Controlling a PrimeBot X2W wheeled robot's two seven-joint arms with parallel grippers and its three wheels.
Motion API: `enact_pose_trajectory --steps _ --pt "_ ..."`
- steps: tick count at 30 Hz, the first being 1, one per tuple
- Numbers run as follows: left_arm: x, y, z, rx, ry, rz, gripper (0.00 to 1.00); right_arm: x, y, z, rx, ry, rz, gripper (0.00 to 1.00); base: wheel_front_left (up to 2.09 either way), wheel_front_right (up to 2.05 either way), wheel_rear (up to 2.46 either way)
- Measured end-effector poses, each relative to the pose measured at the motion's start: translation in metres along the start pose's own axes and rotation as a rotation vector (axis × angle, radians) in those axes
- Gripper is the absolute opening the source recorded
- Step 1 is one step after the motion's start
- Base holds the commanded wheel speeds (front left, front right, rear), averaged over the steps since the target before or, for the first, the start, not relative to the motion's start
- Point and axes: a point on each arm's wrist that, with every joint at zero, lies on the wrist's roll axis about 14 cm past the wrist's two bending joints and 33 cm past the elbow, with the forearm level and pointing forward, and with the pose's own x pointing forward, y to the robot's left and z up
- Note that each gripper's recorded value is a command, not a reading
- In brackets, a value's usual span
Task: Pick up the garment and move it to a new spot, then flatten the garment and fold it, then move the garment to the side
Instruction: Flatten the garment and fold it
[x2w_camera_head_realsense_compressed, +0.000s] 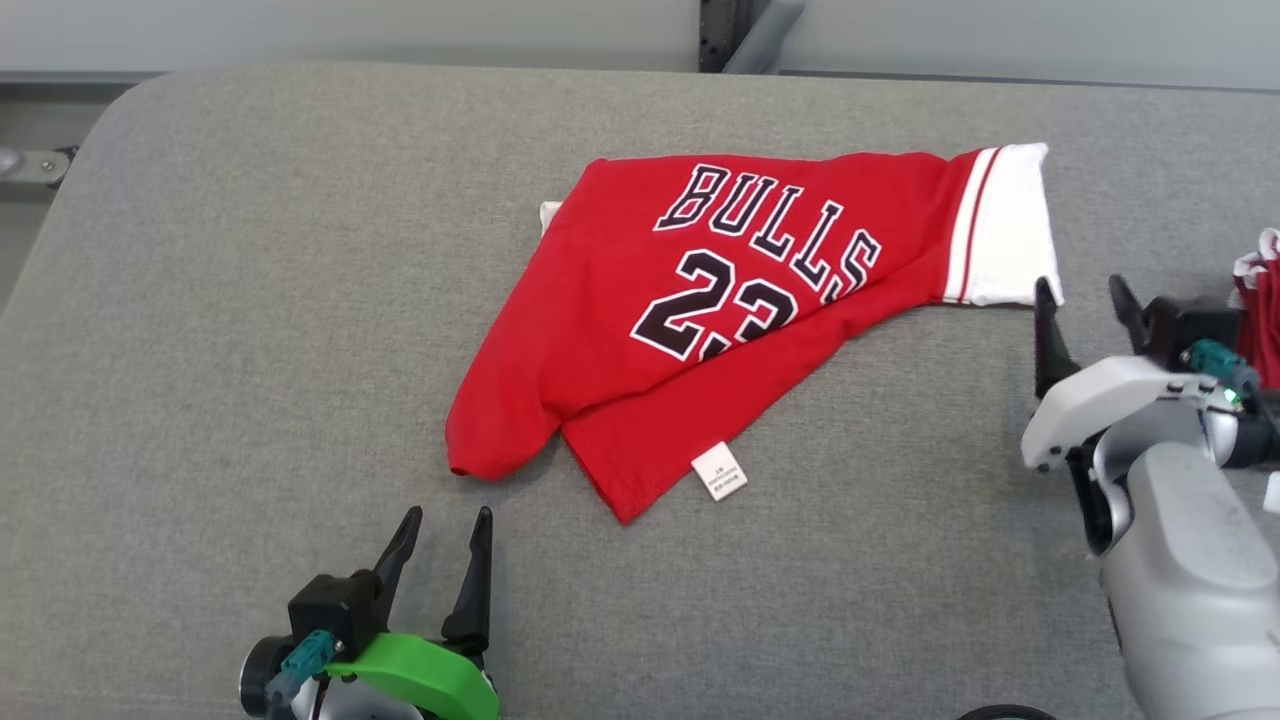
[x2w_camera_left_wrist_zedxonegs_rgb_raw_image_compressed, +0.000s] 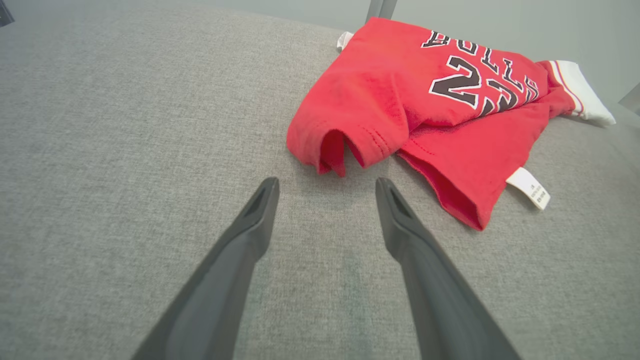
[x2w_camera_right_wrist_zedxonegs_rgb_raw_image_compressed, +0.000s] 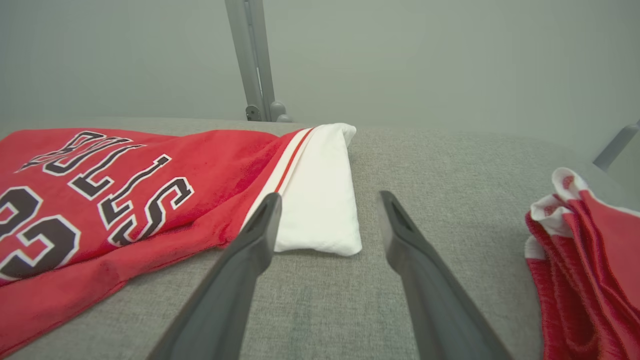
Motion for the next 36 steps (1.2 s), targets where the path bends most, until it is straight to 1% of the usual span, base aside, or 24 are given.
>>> enact_pose_trajectory --steps 3,4,5,7,8,15,19,24,25,26,27,31,33,36 --pt "0.002 -0.007 0.002 0.012 -0.005 -0.025 1.00 -0.021 0.006 -0.004 0.017 -0.014 0.006 1.00 0.00 0.00 0.00" --pt "0.002 -0.007 0.002 0.012 -0.005 -0.025 1.00 -0.021 0.006 -0.004 0.017 -0.014 0.006 1.00 0.00 0.00 0.00" --pt "0.005 -0.012 0.004 0.018 -0.010 -0.043 1.00 -0.035 0.007 -0.004 0.029 -0.029 0.004 1.00 0.00 0.00 0.00" --pt "0.008 -0.017 0.005 0.020 -0.012 -0.057 1.00 -0.048 0.005 -0.005 0.040 -0.038 -0.004 1.00 0.00 0.00 0.00" --pt "0.008 -0.017 0.005 0.020 -0.012 -0.057 1.00 -0.048 0.005 -0.005 0.040 -0.038 -0.004 1.00 0.00 0.00 0.00" --pt "0.030 -0.033 0.012 0.037 -0.019 -0.110 1.00 -0.085 -0.011 -0.017 0.069 -0.030 -0.061 1.00 0.00 0.00 0.00" --pt "0.042 -0.036 0.007 0.061 0.006 -0.122 1.00 -0.095 -0.023 -0.024 0.080 -0.019 -0.099 1.00 0.00 0.00 0.00" --pt "0.054 -0.021 -0.004 0.077 0.052 -0.079 1.00 -0.096 -0.029 -0.029 0.087 -0.008 -0.121 1.00 0.00 0.00 0.00" --pt "0.057 -0.020 -0.003 0.075 0.049 -0.074 0.89 -0.096 -0.030 -0.030 0.089 -0.008 -0.126 1.00 0.00 0.00 0.00" --pt "0.061 -0.020 -0.001 0.078 0.042 -0.075 0.16 -0.096 -0.032 -0.030 0.092 -0.007 -0.130 1.00 0.00 0.00 0.00" --pt "0.064 -0.019 0.003 0.078 0.031 -0.072 0.00 -0.095 -0.033 -0.031 0.094 -0.006 -0.133 1.00 0.00 0.00 0.00" --pt "0.079 -0.018 0.032 0.085 -0.058 -0.070 0.00 -0.092 -0.036 -0.033 0.107 -0.005 -0.146 1.00 0.00 0.00 0.00" --pt "0.091 -0.014 0.059 0.120 -0.127 -0.072 0.00 -0.089 -0.037 -0.033 0.108 -0.006 -0.148 1.00 0.00 0.00 0.00" --pt "0.114 -0.003 0.111 0.206 -0.247 -0.072 0.00 -0.084 -0.037 -0.034 0.112 -0.003 -0.147 1.00 0.00 0.00 0.00"
